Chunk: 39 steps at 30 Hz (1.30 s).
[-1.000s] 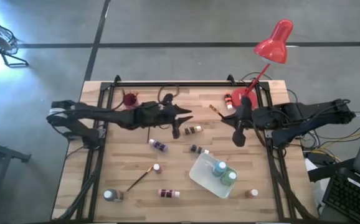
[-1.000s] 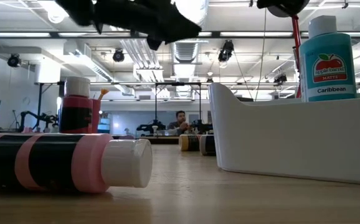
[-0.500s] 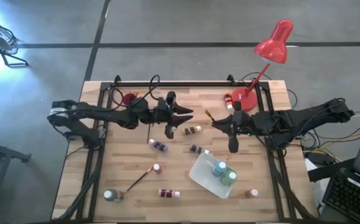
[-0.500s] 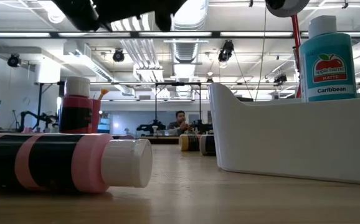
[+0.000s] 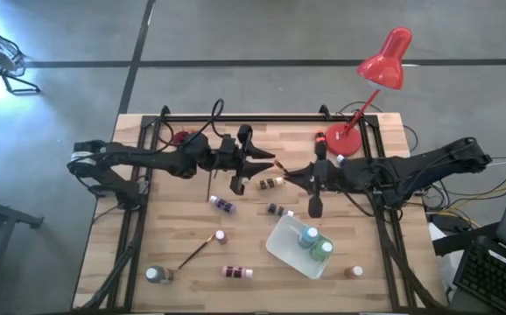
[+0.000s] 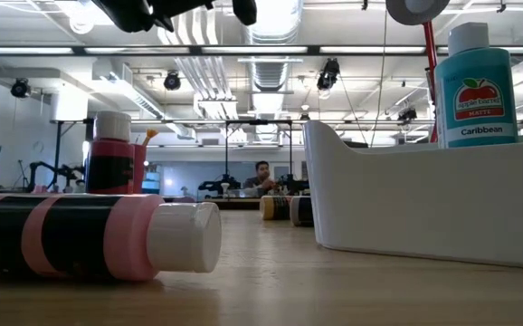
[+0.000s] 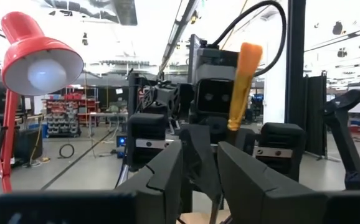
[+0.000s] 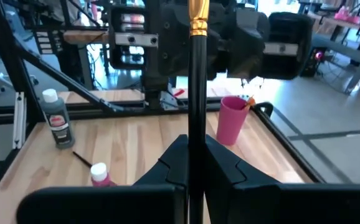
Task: Pick & Place Paint Supplies
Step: Put the orange paintbrush into the pink cup
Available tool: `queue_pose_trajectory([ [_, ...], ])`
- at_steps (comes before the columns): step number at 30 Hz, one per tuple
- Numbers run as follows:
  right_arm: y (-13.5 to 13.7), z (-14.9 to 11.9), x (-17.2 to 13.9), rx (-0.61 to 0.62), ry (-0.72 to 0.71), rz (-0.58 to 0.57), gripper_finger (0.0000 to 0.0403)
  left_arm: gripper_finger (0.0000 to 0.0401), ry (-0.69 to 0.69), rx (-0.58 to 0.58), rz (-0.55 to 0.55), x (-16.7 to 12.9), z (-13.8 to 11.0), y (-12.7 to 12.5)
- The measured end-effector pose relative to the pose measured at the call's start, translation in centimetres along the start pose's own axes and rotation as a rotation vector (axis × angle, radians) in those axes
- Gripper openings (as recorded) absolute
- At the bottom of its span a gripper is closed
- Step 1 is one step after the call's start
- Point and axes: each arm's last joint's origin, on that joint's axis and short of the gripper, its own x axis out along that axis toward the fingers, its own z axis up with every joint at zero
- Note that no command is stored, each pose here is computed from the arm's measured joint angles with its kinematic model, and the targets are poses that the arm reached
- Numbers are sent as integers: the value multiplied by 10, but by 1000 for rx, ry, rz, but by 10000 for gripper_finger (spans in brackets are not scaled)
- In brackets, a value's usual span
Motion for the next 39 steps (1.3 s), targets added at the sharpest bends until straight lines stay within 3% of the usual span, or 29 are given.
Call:
queue_pose_trajectory([
  [6,4,9,12,-52,-14,-15,16,108,-1,-1,-5,0,0,-1],
  [11,0,12,22,-51,-7,-72,16,108,-38,17,-146,0,5,-6],
  [14,0,12,25,-51,-4,-71,16,108,-61,27,-165,1,9,-7],
  [39,0,16,22,-52,-22,-53,16,108,-53,118,-85,8,17,-3],
])
